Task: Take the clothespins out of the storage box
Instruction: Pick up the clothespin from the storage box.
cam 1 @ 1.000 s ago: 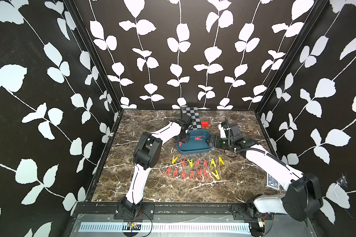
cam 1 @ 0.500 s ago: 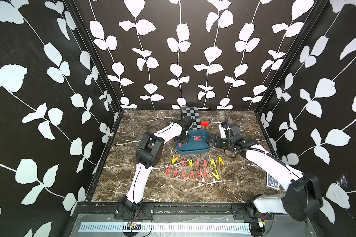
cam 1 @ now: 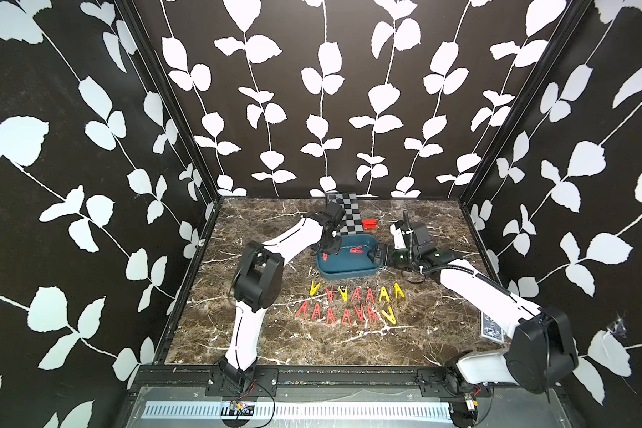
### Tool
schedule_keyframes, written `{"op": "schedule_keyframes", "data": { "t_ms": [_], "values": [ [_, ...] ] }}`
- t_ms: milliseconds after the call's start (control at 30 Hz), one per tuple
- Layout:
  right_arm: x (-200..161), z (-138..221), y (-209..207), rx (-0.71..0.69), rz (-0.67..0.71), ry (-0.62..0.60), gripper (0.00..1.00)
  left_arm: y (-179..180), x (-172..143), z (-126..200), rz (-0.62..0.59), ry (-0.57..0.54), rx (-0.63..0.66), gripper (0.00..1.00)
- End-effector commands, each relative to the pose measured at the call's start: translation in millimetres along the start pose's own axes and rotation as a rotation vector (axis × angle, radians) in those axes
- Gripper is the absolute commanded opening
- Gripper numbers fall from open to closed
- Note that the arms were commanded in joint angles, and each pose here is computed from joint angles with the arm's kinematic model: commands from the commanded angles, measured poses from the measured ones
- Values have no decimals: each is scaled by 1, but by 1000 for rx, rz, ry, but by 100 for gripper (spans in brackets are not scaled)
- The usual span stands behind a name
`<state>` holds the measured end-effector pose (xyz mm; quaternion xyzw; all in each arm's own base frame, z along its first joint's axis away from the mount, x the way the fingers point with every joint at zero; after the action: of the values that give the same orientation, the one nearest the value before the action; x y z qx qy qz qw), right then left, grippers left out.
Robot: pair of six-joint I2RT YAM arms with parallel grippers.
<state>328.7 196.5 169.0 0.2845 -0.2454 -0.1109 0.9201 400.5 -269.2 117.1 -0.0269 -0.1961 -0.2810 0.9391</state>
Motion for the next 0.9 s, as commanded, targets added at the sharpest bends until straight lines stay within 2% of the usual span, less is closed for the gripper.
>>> {"op": "schedule_keyframes", "data": {
  "t_ms": [0, 133, 400, 700, 867],
  "values": [
    [13, 3, 27, 78, 19, -31, 99, 5, -3, 41, 41, -56, 21, 0],
    [10, -5, 39, 93, 41, -11, 99, 14, -18, 59, 60, -68, 54, 0],
    [2, -22, 62, 116, 84, 35, 99, 36, -68, 67, 124, -23, 108, 0],
    [-1, -30, 88, 144, 134, 63, 99, 42, -112, 42, 156, 64, 110, 0],
    [-7, -43, 84, 122, 131, 89, 99, 35, -127, 24, 183, 103, 70, 0]
  ]
}}
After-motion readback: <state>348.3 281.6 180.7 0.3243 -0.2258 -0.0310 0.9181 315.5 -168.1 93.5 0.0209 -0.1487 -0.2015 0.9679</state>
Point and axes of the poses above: each gripper's point midway between its finger pads, its own z axis back along the fingers, its own y axis along the line the jaws close on, x = y × z, the point moved 1 cm from there along z, back along the fingers, and after that the axes turned 13 degrees about -z, right-handed, at the moved point
